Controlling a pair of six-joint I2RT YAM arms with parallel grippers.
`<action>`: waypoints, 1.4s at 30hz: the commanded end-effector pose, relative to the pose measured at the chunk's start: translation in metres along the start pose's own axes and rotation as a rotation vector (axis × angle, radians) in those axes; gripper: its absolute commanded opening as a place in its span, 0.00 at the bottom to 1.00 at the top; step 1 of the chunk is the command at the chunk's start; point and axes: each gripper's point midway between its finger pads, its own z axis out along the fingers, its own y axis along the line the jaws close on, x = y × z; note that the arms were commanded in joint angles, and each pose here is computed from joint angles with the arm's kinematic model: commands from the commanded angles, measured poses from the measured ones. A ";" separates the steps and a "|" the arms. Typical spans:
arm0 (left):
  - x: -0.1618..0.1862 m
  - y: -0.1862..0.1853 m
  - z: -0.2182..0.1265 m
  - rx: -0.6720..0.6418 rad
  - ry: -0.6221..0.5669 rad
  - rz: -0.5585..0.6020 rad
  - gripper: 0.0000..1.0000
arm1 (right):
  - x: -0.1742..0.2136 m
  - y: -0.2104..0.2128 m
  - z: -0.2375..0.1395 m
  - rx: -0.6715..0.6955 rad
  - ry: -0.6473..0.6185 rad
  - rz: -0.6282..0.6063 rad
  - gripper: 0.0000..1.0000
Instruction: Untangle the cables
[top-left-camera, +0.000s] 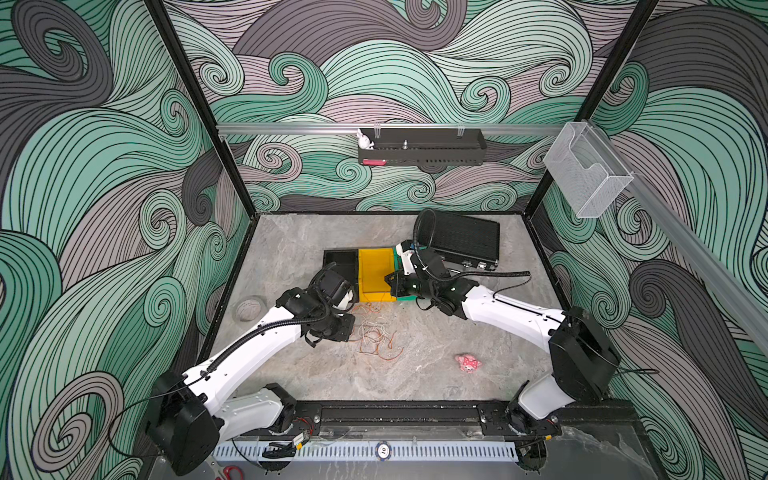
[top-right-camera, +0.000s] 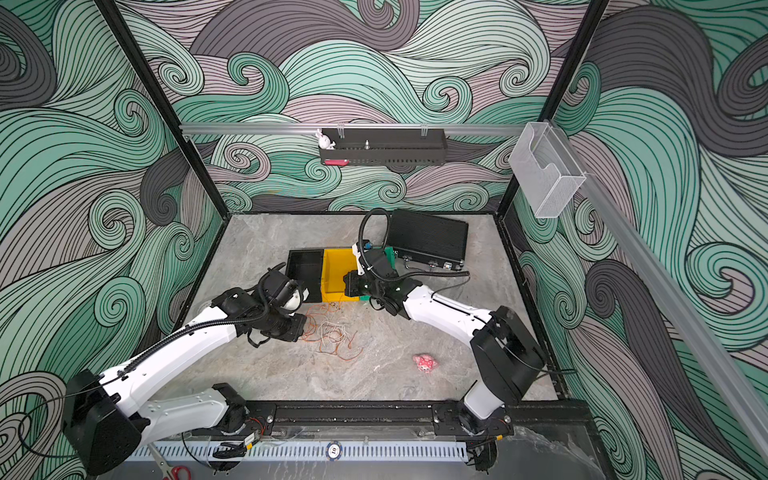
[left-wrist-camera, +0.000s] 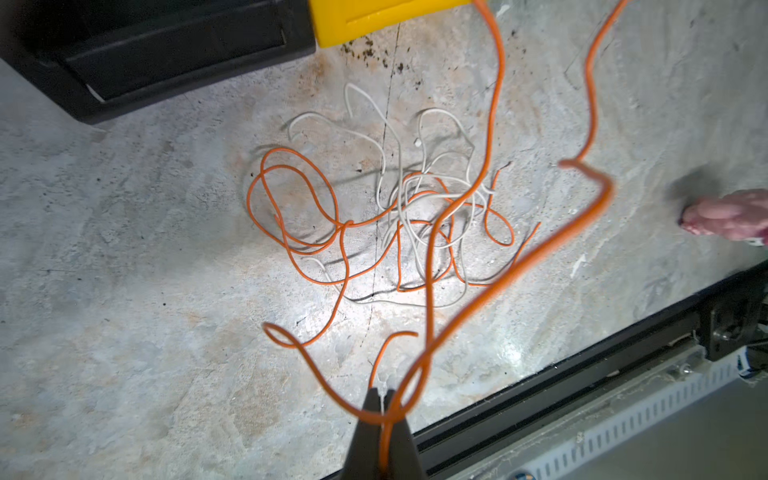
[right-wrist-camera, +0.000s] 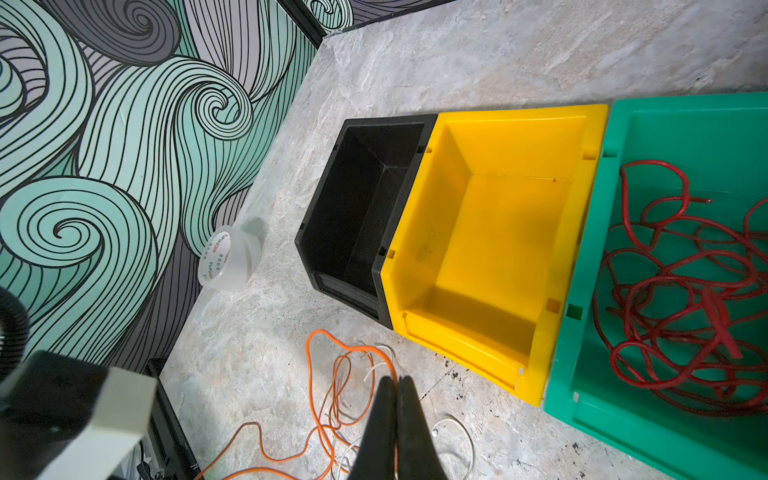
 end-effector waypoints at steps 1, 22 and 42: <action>-0.014 -0.005 -0.029 -0.005 -0.064 0.016 0.00 | -0.012 0.011 -0.017 -0.020 -0.042 -0.018 0.00; -0.188 -0.079 -0.093 0.099 -0.407 0.230 0.00 | -0.096 0.016 -0.097 0.045 -0.252 -0.112 0.00; -0.098 -0.003 -0.023 -0.136 -0.156 0.097 0.00 | -0.074 -0.007 -0.087 0.022 -0.214 -0.015 0.00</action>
